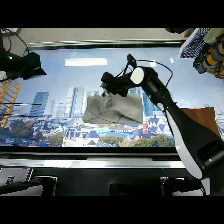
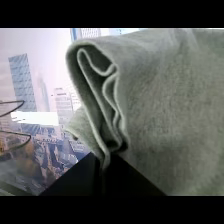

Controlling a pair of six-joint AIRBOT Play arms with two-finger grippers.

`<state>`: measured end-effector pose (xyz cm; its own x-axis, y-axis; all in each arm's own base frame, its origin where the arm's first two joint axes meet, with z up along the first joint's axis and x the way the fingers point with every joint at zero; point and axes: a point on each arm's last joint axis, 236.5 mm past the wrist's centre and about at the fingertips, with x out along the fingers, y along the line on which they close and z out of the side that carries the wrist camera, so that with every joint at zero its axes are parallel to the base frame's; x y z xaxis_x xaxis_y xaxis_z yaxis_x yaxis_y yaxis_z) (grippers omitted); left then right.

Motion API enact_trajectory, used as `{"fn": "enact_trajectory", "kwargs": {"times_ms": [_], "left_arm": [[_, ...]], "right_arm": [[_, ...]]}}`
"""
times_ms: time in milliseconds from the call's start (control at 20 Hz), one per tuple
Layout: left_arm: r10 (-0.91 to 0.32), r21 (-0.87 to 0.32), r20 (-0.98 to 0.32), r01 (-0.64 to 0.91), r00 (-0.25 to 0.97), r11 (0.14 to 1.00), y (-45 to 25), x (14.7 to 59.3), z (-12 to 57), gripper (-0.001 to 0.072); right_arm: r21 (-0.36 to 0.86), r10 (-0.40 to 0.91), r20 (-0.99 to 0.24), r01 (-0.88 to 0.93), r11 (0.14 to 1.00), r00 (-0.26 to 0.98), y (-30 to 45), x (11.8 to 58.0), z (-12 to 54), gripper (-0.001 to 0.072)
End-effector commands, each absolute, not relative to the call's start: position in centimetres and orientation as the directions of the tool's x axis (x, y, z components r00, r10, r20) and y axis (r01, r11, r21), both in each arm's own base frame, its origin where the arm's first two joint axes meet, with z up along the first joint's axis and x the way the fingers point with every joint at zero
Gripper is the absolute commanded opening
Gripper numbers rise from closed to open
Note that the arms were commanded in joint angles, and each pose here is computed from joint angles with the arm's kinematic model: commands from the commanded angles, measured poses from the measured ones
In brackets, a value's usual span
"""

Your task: Fold the clothes and pants, and hang the long-sleeved shirts on hangers.

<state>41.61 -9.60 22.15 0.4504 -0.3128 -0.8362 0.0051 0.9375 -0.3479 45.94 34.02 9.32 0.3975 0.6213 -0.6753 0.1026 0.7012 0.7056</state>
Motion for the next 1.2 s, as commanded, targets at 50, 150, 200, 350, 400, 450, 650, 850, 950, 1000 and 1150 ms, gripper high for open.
{"fn": "enact_trajectory", "kwargs": {"times_ms": [50,150,200,350,400,450,650,850,950,1000,1150], "left_arm": [[-0.29,-0.318,-0.851,0.011,0.438,0.948,-8.6,41.0,21.8,0.0017],[-0.289,-0.316,-0.852,0.01,0.437,0.949,-8.6,41.1,21.7,0.0018],[-0.289,-0.316,-0.852,0.01,0.437,0.949,-8.5,41.1,21.7,0.0017],[-0.289,-0.316,-0.852,0.01,0.437,0.949,-8.6,41.1,21.7,0.0018],[-0.289,-0.316,-0.852,0.011,0.437,0.949,-8.5,41.1,21.7,0.0018],[-0.289,-0.315,-0.852,0.014,0.437,0.949,-8.6,41.1,21.7,0.0018],[-0.288,-0.311,-0.853,0.019,0.435,0.95,-8.5,41.1,21.7,0.0018],[-0.29,-0.315,-0.843,0.02,0.452,0.949,-8.6,41.5,21.9,0.0018],[-0.29,-0.316,-0.843,0.02,0.452,0.949,-8.6,41.5,21.9,0.0018],[-0.29,-0.317,-0.843,0.017,0.452,0.948,-8.6,41.5,21.9,0.0018],[-0.29,-0.316,-0.844,0.018,0.451,0.949,-8.6,41.5,21.9,0.0018]], "right_arm": [[0.735,0.647,-0.649,0.113,0.668,0.401,37.6,45.7,7.8,0.0036],[0.736,0.652,-0.649,0.105,0.669,0.393,38.6,45.3,7.2,0.0036],[0.737,0.654,-0.646,0.102,0.668,0.393,39.0,45.3,7.0,0.0036],[0.733,0.654,-0.654,0.104,0.673,0.381,40.0,45.0,5.8,0.0037],[0.726,0.651,-0.665,0.113,0.678,0.367,40.0,44.9,5.1,0.0037],[0.72,0.648,-0.674,0.122,0.683,0.353,40.1,44.7,4.5,0.0038],[0.732,0.669,-0.671,0.143,0.666,0.321,40.8,44.3,3.6,0.021],[0.748,0.719,-0.661,0.11,0.654,0.217,41.9,41.8,3.9,0.0335],[0.726,0.709,-0.686,0.089,0.682,0.164,41.3,40.5,3.9,0.0349],[0.72,0.705,-0.692,0.066,0.691,0.155,40.5,40.4,4.4,0.0348],[0.702,0.68,-0.708,0.08,0.708,0.19,33.5,42.8,7.3,0.0395]]}}
